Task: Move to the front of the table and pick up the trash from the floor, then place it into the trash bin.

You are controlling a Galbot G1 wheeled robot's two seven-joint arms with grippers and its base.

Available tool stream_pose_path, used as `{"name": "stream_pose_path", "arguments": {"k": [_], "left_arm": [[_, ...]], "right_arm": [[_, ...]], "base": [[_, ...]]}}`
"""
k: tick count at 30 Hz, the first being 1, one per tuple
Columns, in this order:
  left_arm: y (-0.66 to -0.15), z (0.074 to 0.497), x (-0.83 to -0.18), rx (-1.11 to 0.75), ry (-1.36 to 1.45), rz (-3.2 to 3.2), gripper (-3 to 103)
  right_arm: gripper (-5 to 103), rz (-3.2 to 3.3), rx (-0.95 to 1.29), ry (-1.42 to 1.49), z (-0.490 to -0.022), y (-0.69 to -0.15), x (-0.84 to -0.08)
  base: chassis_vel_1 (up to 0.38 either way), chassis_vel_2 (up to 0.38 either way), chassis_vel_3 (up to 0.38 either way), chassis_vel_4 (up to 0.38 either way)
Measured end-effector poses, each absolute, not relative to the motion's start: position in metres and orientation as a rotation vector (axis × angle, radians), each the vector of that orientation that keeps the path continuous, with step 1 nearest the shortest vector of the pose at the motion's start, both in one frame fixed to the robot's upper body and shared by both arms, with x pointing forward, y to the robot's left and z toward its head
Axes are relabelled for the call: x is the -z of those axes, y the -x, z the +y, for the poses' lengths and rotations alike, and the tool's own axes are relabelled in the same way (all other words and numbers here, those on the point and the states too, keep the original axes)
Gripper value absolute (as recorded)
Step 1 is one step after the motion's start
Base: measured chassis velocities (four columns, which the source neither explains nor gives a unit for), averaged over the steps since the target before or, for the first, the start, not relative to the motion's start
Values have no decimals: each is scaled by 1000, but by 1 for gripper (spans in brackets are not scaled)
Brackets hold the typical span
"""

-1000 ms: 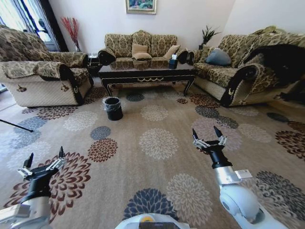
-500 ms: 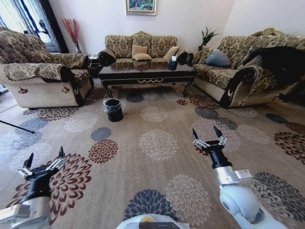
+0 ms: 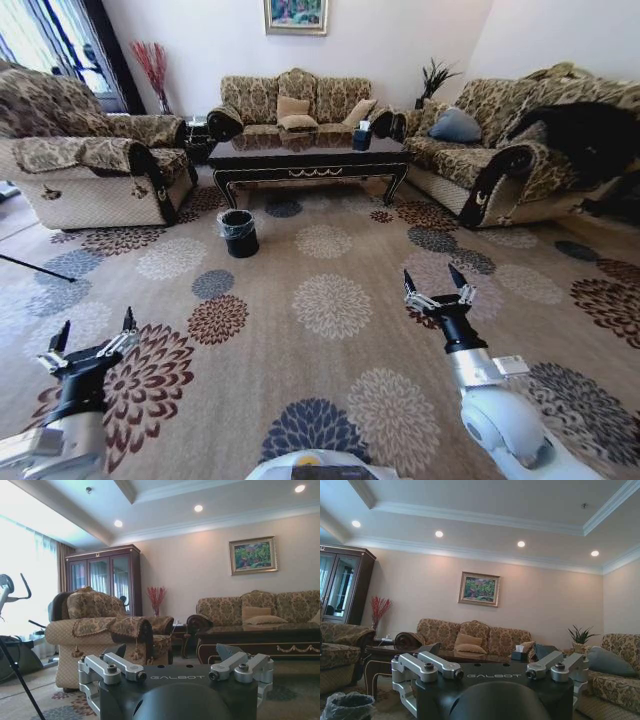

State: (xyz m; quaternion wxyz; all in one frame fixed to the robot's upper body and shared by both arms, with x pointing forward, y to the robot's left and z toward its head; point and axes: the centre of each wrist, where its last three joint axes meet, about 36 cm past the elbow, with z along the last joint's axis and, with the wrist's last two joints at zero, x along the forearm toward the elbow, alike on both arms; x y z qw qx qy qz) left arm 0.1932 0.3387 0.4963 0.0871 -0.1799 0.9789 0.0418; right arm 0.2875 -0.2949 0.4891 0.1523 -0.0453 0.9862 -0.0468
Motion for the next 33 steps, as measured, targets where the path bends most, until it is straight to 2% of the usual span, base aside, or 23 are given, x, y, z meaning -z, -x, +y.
{"name": "stream_pose_path", "arguments": {"k": [33], "left_arm": [[-193, 339, -496, -125, 536, 2916, 100]], "right_arm": [[100, 2830, 134, 130, -295, -287, -489]], "base": [[0, 0, 0, 0]]}}
